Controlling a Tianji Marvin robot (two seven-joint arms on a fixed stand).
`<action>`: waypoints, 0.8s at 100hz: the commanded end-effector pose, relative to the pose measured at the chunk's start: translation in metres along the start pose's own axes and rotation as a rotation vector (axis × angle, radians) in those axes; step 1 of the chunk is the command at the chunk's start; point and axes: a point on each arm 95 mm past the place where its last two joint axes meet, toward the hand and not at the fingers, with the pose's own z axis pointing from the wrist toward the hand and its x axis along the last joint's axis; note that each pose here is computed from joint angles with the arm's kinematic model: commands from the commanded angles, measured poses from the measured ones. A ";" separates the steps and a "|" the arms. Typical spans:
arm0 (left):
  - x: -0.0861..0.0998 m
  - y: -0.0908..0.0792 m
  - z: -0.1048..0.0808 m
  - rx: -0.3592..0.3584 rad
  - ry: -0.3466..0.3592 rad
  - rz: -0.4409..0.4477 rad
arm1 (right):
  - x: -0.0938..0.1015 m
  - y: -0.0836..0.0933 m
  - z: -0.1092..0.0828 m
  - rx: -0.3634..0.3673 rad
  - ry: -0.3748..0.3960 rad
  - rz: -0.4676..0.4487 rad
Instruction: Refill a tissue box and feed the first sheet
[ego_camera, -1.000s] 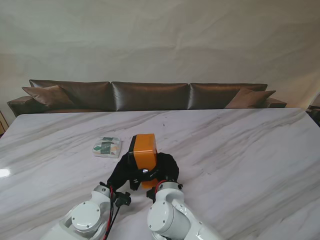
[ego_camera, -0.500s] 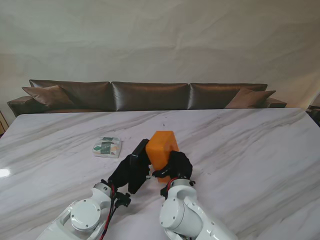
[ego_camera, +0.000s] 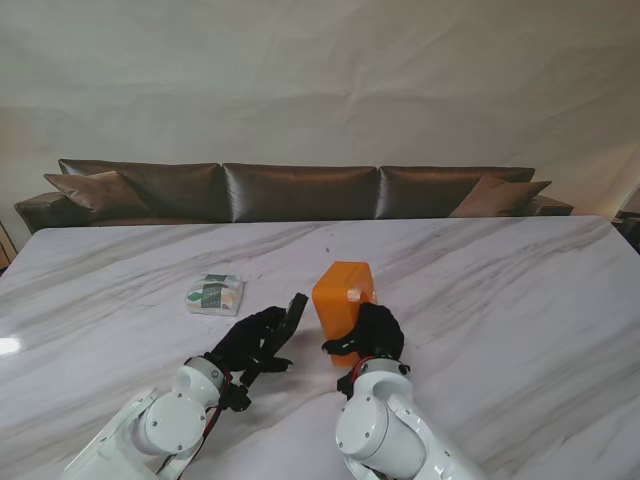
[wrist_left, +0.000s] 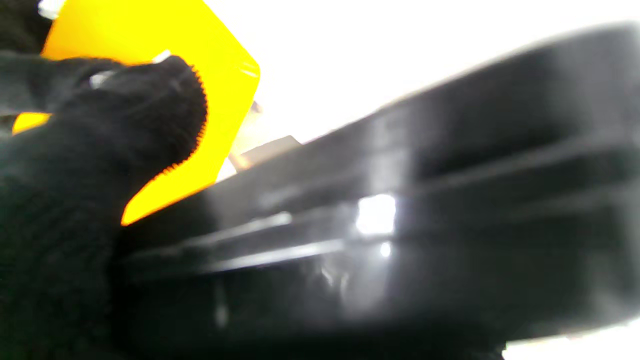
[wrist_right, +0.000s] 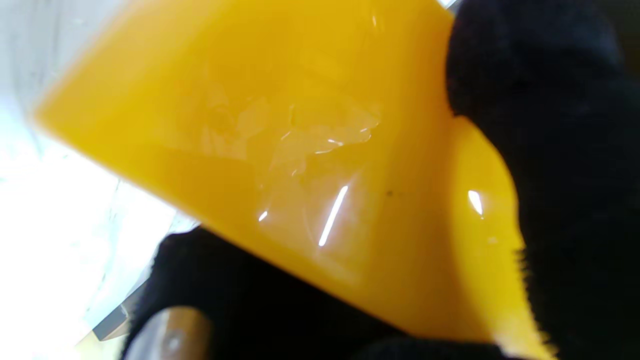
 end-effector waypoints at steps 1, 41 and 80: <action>0.005 -0.007 0.006 -0.015 0.016 0.033 | -0.002 0.001 -0.003 0.008 -0.007 0.001; -0.003 0.002 0.037 -0.113 -0.018 0.413 | -0.014 0.009 -0.012 -0.029 -0.036 0.011; -0.012 0.008 0.049 -0.152 -0.058 0.438 | -0.020 0.013 -0.017 -0.046 -0.047 0.019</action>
